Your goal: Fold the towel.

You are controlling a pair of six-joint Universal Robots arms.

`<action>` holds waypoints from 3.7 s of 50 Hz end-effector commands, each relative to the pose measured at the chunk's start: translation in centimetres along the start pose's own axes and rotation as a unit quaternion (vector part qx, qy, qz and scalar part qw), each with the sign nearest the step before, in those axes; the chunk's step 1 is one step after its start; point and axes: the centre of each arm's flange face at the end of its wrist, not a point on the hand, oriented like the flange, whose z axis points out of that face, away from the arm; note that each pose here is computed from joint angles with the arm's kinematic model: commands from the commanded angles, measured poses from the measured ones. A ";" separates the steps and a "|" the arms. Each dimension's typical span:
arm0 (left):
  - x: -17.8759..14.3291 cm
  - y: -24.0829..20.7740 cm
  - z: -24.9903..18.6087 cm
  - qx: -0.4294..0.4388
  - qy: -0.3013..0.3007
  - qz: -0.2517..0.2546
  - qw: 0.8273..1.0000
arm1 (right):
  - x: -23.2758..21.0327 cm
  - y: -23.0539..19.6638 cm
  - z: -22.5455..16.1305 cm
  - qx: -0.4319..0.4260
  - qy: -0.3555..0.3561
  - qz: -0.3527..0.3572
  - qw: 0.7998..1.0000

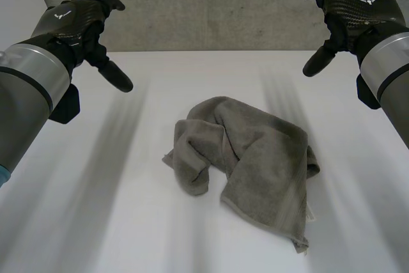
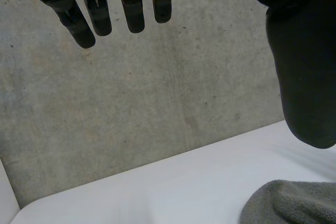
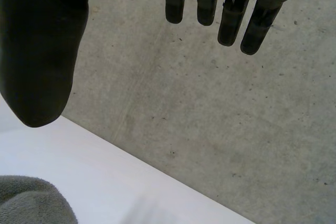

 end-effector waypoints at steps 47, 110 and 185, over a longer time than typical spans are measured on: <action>6.0 16.4 1.3 -0.159 0.074 0.115 0.978 | -4.3 15.3 -5.7 -0.098 -0.154 -0.097 0.978; 2.3 20.5 -1.5 -0.266 0.097 0.191 0.940 | 1.7 18.7 -7.3 -0.238 -0.130 -0.061 0.961; 1.0 16.9 -3.0 -0.110 0.018 0.151 0.982 | 2.3 14.0 0.8 -0.109 -0.298 -0.199 0.927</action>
